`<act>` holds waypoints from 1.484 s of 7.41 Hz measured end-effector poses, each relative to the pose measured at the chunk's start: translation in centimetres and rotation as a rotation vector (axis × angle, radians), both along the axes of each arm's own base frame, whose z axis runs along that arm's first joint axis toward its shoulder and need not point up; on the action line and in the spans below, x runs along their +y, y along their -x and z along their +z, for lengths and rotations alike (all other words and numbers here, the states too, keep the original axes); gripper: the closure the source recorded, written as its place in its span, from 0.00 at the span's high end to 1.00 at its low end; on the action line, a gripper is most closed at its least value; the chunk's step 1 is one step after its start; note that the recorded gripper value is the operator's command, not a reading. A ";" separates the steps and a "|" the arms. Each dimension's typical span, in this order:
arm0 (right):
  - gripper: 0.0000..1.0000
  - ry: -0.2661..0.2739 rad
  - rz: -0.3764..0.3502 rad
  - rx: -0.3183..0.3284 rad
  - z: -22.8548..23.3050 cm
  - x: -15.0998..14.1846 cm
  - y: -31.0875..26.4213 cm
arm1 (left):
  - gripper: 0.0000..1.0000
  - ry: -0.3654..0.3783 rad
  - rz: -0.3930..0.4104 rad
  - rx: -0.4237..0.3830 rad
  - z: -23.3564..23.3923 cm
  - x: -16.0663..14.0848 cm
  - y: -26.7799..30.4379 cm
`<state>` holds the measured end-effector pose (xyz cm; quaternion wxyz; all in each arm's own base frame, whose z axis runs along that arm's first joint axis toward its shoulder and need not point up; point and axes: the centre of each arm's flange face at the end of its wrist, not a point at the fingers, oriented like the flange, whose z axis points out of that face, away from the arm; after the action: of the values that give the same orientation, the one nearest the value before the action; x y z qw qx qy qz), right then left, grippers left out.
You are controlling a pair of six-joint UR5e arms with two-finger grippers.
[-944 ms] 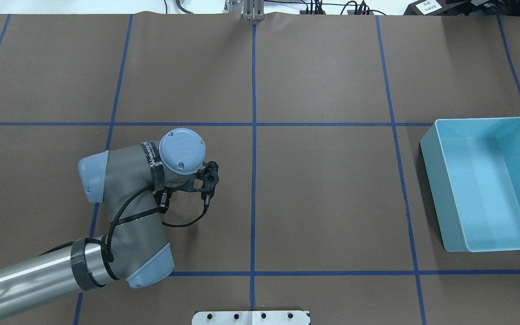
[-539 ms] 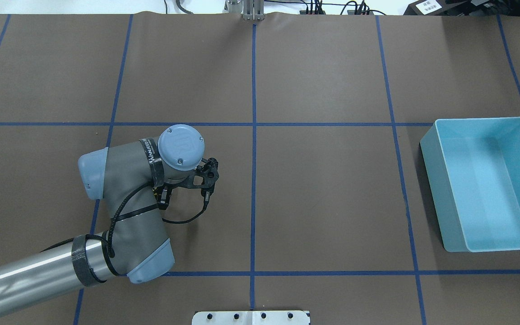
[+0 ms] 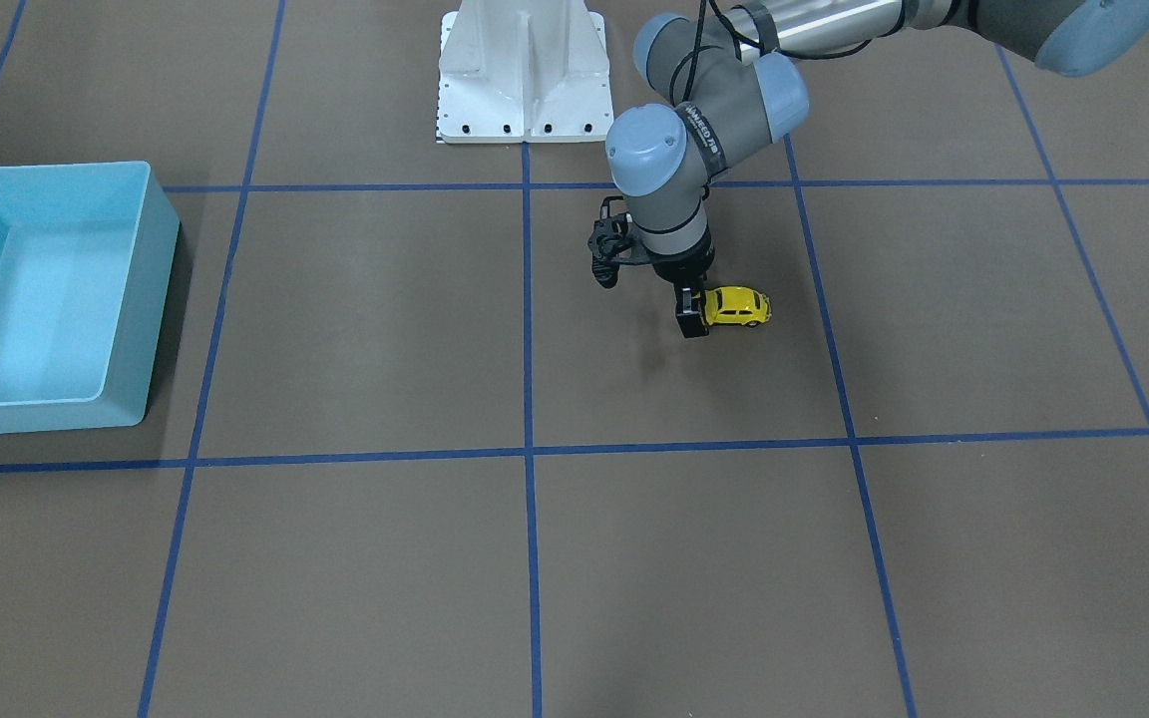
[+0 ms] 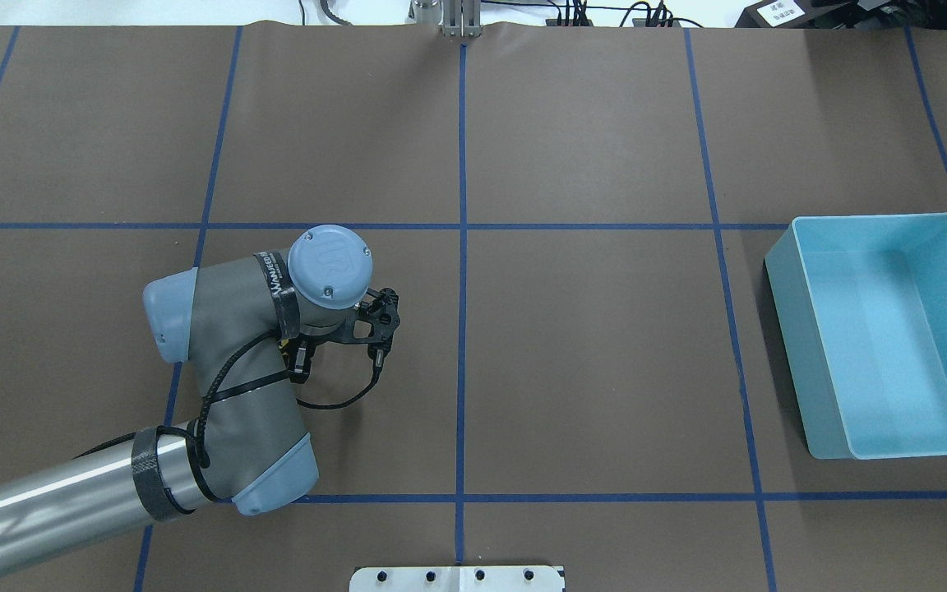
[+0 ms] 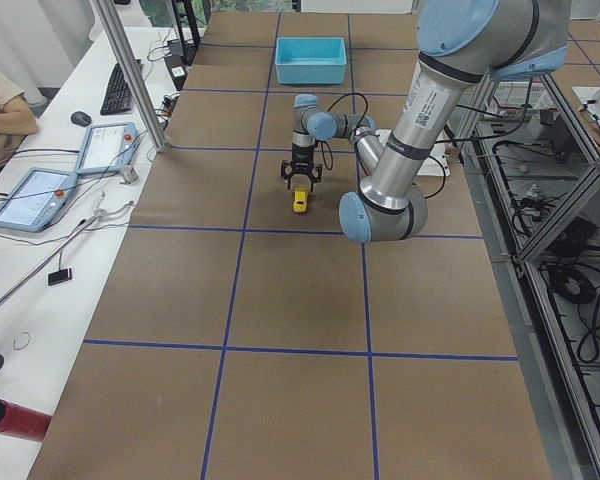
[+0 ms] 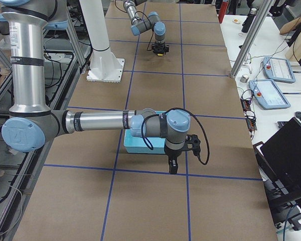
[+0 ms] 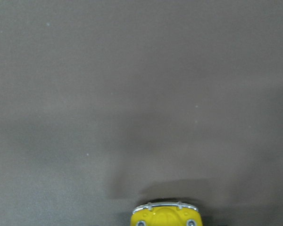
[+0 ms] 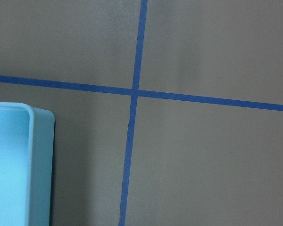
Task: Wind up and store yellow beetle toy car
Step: 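Press the left gripper down on top of the yellow car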
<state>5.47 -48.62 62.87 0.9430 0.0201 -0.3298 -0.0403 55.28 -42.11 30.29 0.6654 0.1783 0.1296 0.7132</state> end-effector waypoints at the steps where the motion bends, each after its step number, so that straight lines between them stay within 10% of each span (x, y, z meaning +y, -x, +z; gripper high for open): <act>1: 1.00 0.000 0.000 0.000 0.0 0.0 0.0 | 0.86 0.009 0.003 0.003 0.0 0.1 0.0; 11: 1.00 -0.004 -0.002 -0.001 -0.1 0.0 0.0 | 0.41 0.023 -0.001 0.005 0.1 -0.5 0.6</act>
<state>5.47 -48.63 62.74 0.9427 0.0216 -0.3302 -0.0417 54.66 -42.57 30.37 0.6676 0.1726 0.1395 0.7107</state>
